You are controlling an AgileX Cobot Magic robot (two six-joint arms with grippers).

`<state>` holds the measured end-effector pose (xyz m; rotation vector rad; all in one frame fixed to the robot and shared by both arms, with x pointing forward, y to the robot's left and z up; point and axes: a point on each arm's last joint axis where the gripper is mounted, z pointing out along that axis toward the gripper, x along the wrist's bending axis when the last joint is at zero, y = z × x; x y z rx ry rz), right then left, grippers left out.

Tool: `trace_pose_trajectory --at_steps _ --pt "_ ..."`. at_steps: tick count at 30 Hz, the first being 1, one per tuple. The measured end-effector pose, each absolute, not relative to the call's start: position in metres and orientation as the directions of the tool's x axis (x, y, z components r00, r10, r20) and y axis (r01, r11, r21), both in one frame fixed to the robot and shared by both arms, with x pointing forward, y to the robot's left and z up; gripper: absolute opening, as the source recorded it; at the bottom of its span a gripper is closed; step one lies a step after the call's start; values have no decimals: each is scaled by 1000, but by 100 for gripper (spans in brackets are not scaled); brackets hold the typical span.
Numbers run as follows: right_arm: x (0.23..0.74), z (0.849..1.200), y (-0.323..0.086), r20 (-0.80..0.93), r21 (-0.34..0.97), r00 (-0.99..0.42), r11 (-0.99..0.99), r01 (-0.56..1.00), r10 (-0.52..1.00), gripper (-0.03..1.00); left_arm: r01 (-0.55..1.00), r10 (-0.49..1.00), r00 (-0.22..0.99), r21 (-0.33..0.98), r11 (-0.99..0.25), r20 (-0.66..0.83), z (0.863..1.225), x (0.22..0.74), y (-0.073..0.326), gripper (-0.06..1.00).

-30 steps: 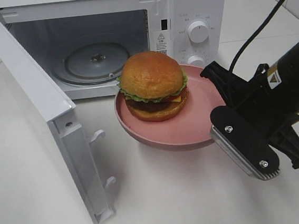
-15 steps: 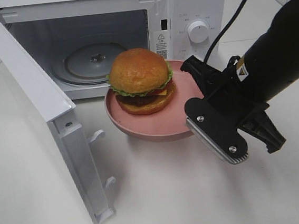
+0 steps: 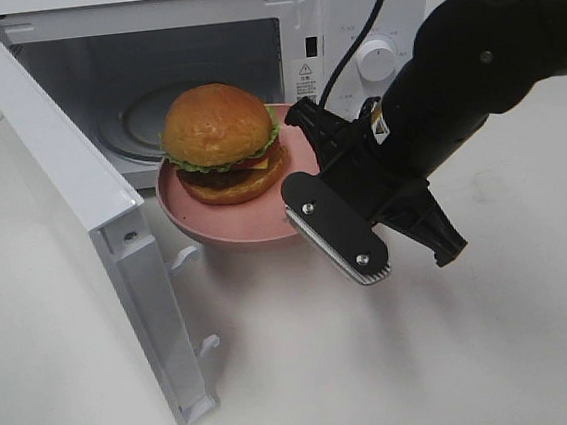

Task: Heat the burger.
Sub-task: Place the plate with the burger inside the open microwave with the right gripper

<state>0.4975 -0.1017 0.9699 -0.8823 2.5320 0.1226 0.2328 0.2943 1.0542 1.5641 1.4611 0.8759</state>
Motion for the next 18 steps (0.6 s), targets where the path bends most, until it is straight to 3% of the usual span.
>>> trace_pose_trajectory --at_steps 18 --pt "528 966 -78 -452 -63 -694 795 -603 -561 5 437 995 91 900 -7 -36 1054 233 294 91"
